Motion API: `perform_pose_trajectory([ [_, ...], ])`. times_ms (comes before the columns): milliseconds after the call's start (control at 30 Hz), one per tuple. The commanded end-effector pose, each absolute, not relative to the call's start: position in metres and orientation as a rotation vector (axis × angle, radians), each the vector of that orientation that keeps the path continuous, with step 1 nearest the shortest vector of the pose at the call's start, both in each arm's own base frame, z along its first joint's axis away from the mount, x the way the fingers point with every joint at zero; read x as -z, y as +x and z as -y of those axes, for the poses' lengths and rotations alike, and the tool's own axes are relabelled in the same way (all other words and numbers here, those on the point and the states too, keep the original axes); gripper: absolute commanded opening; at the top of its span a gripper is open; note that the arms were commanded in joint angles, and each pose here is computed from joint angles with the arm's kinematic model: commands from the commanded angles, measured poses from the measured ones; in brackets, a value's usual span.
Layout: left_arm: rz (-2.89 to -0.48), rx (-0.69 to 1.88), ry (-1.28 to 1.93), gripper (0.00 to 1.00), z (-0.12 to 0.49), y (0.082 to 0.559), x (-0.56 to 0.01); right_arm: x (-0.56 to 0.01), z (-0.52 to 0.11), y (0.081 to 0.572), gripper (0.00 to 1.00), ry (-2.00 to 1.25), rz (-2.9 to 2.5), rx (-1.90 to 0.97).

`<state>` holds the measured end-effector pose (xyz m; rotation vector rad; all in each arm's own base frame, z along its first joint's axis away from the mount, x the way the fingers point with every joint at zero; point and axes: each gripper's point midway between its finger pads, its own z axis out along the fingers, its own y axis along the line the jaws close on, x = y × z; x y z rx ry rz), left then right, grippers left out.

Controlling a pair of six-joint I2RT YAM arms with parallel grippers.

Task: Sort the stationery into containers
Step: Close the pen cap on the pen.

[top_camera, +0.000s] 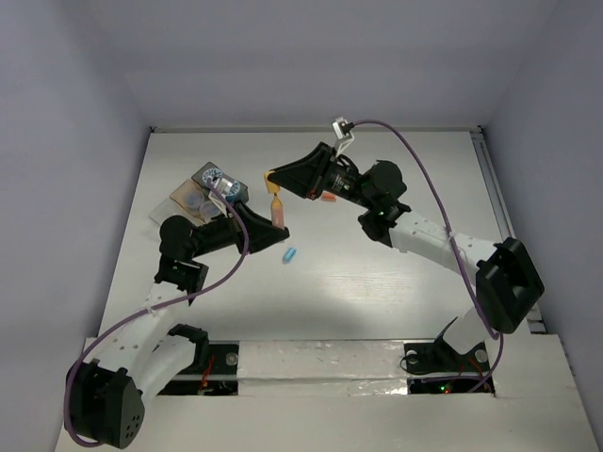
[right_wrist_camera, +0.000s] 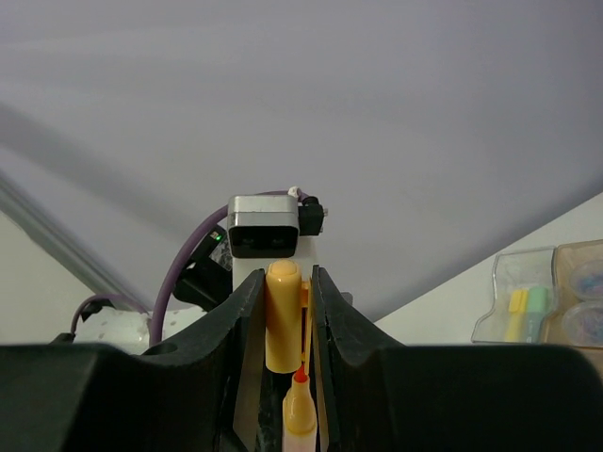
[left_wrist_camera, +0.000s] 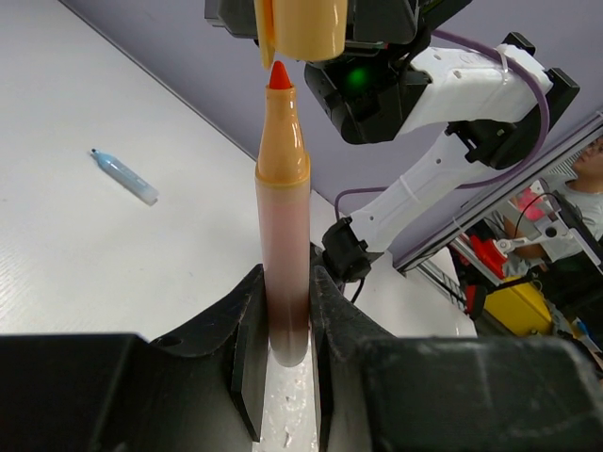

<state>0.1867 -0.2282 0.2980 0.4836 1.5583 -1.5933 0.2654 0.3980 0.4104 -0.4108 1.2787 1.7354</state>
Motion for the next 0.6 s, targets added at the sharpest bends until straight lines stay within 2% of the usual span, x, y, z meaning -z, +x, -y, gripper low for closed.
perform_pose_trajectory([
  [0, -1.45, 1.572, 0.546, 0.0, 0.228, 0.183, -0.322, -0.435, -0.395, 0.254, 0.0, -0.464, -1.161, -1.736],
  [567, -1.408, 1.483, 0.541, 0.0, 0.224, 0.189, -0.337, -0.418, -0.399, 0.249, 0.0, -0.453, -1.195, -1.746],
])
